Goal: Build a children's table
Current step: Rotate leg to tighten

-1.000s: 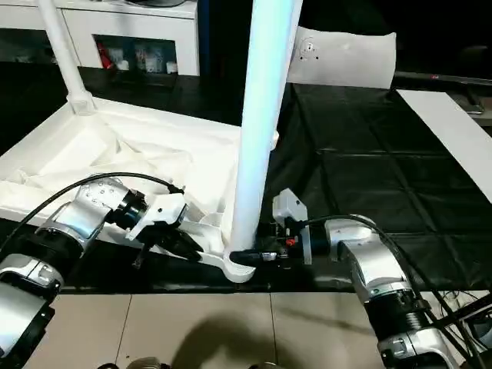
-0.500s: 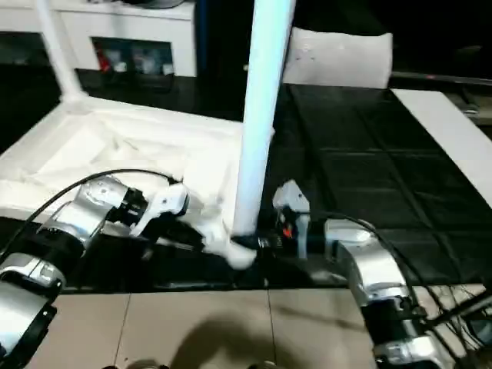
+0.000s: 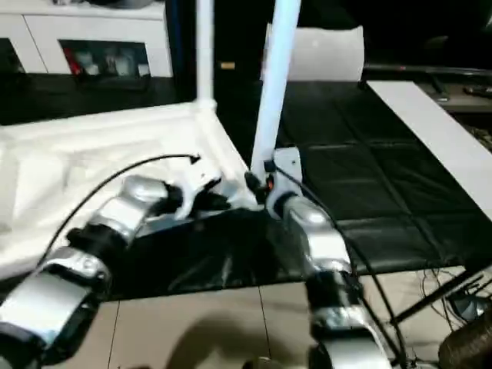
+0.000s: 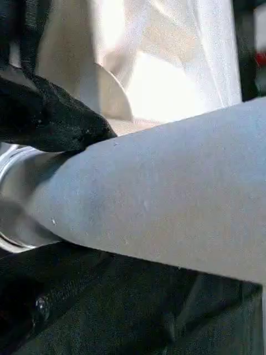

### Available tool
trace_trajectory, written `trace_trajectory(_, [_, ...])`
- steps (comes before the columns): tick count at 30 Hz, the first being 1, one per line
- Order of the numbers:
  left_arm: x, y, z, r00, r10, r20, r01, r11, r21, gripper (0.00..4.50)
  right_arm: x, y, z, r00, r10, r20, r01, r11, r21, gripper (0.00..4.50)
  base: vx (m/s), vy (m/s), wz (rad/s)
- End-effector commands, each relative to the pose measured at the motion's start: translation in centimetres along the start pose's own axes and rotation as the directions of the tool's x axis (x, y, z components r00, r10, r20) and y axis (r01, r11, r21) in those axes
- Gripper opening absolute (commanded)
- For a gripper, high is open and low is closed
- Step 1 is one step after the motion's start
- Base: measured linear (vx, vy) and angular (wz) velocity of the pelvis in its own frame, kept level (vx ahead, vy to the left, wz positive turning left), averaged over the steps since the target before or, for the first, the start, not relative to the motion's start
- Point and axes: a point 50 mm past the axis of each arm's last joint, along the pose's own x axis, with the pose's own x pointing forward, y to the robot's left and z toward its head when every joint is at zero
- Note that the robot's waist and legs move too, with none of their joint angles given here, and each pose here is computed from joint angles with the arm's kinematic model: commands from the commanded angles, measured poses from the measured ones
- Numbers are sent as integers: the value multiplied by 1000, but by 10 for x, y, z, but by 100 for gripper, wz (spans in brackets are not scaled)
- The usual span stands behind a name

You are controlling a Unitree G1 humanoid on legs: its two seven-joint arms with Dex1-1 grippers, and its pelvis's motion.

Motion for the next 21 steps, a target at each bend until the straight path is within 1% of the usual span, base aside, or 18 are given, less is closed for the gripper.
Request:
trace_trajectory(1, [16,-17,40,993,-43,113,35,997,75,0,11,51,-7,980,199,-17,-198,979,51,266,0,0,0])
trace_trajectory(3, [15,-16,38,993,-43,109,34,996,81,0,10,49,-7,980,199,-8,-199,979,35,268,0,0,0])
trace_trajectory(5, [11,-14,33,994,-49,98,39,995,97,0,5,42,-6,976,216,13,-216,976,-2,295,0,0,0])
trace_trajectory(6, [9,-12,30,994,-50,93,41,994,102,0,2,38,-5,974,225,23,-224,974,-13,308,0,0,0])
trace_trajectory(8, [2,-10,21,994,-77,77,67,990,124,0,-8,25,-5,962,267,54,-265,963,-45,314,0,0,0])
trace_trajectory(9, [2,-10,21,994,-77,77,67,990,124,0,-8,25,-5,962,267,54,-265,963,-45,328,0,0,0])
trace_trajectory(11, [-1,-8,16,994,-89,69,79,988,134,0,-13,19,-5,956,286,62,-283,958,-50,353,0,0,0])
trace_trajectory(12, [-5,-8,12,990,-121,66,109,981,158,0,-20,12,-4,945,320,74,-316,947,-62,358,0,0,0])
trace_trajectory(13, [-5,-8,12,990,-121,66,109,981,158,0,-20,12,-4,945,320,74,-316,947,-62,363,0,0,0])
trace_trajectory(14, [-7,-7,9,988,-139,64,127,977,171,0,-23,8,-3,938,339,79,-334,940,-70,363,0,0,0])
trace_trajectory(15, [-14,-10,5,973,-218,75,199,958,207,0,-33,-1,-4,911,408,65,-398,908,-133,387,0,0,0])
trace_trajectory(16, [-17,-11,3,964,-253,76,231,947,221,0,-38,-5,-5,899,436,49,-422,890,-170,398,0,0,0])
trace_trajectory(17, [-17,-11,3,964,-253,76,231,947,221,0,-38,-5,-5,899,436,49,-422,890,-170,402,0,0,0])
trace_trajectory(18, [-21,-11,0,955,-288,64,265,934,241,0,-45,-12,-6,885,464,24,-450,869,-205,411,0,0,0])
trace_trajectory(19, [-25,-11,-2,945,-323,52,300,918,261,0,-49,-17,-6,873,487,10,-474,855,-208,424,0,0,0])
trace_trajectory(20, [-26,-11,-3,941,-335,48,311,912,268,0,-51,-18,-6,869,494,6,-482,851,-208,424,0,0,0])
trace_trajectory(21, [-28,-11,-5,935,-353,42,330,905,268,0,-54,-21,-5,861,508,-2,-497,842,-210,446,0,0,0])
